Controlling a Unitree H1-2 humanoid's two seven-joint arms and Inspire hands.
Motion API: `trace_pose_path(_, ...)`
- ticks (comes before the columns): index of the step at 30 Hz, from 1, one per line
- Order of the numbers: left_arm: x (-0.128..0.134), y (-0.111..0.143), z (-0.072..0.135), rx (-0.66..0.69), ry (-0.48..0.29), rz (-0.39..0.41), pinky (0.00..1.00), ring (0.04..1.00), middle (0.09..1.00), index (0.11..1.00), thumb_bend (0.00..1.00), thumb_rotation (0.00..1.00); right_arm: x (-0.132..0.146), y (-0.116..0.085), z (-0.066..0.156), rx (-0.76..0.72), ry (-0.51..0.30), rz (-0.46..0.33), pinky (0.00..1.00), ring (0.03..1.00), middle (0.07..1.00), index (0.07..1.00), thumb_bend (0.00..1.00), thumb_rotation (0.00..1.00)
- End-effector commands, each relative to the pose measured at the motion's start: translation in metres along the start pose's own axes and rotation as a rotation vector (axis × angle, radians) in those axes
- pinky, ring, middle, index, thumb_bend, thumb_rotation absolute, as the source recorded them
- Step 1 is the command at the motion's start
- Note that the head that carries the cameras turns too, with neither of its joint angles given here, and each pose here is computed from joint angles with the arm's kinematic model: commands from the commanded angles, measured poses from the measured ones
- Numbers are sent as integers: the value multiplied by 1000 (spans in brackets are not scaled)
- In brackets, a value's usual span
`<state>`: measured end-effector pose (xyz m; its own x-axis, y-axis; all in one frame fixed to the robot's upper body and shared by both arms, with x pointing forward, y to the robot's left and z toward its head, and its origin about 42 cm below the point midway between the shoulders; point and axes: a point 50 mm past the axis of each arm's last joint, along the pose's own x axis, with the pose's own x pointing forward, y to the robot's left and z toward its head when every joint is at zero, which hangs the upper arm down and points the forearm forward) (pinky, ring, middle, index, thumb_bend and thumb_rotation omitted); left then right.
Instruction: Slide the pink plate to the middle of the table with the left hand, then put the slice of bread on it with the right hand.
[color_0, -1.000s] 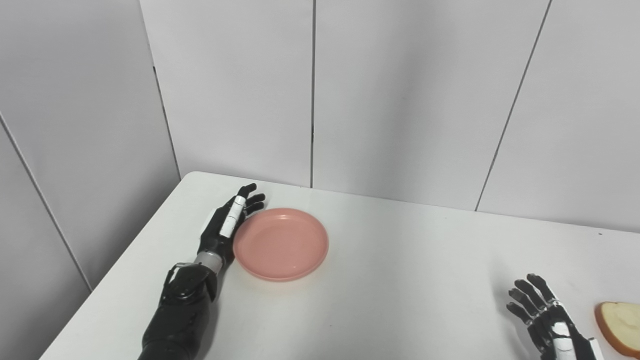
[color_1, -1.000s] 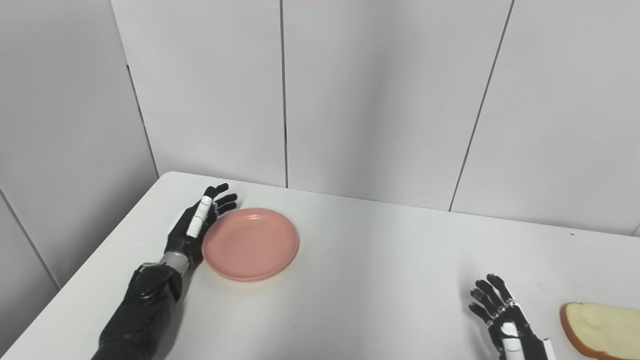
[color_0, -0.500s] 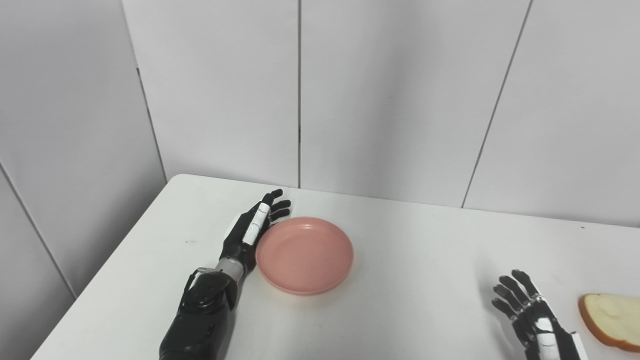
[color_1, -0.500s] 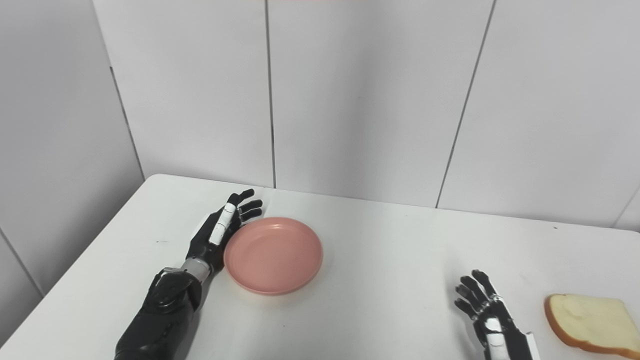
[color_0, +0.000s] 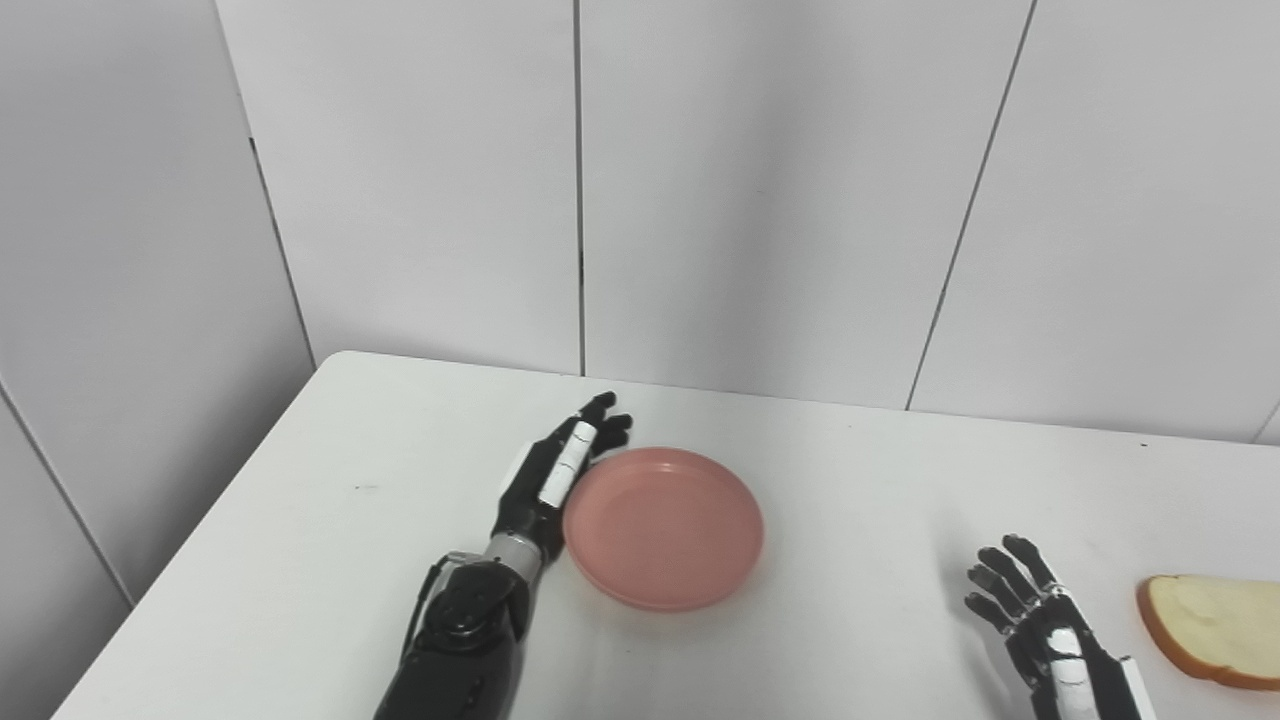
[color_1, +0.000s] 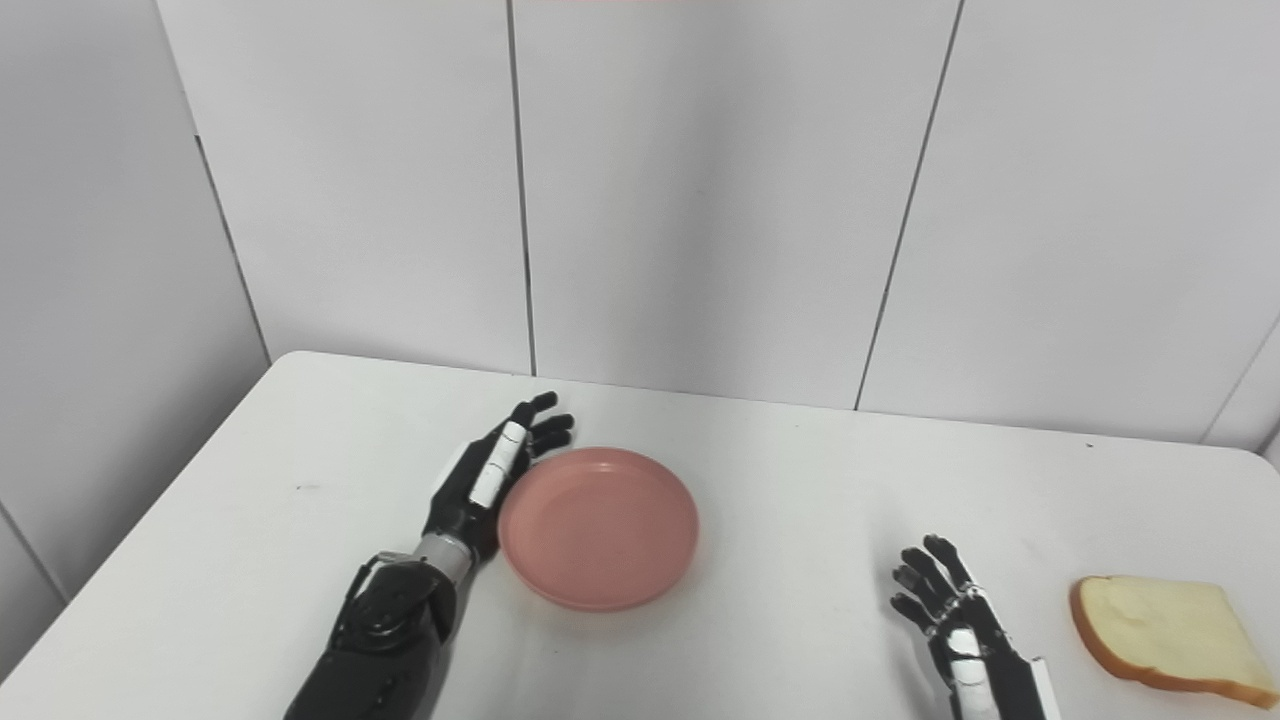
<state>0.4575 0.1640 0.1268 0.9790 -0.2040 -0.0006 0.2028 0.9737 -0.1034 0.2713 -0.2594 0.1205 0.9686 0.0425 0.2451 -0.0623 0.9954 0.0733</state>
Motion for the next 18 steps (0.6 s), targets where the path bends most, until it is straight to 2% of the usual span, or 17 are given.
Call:
trace_pose_path(1, 5, -10, 0, -22, 35, 1, 765, 846, 812, 840, 945, 847, -39, 18, -38, 75, 174, -35, 840, 852, 860, 880, 836, 894)
trace_pose_path(9, 8, -36, -14, -98, 90, -23, 783, 852, 816, 848, 960, 869, -39, 25, -37, 68, 171, -26, 846, 861, 869, 881, 837, 901)
trace_pose_path(18, 3, -43, -23, -109, 113, -55, 758, 849, 812, 859, 930, 888, -38, 51, -34, 59, 177, -36, 823, 844, 851, 871, 863, 897)
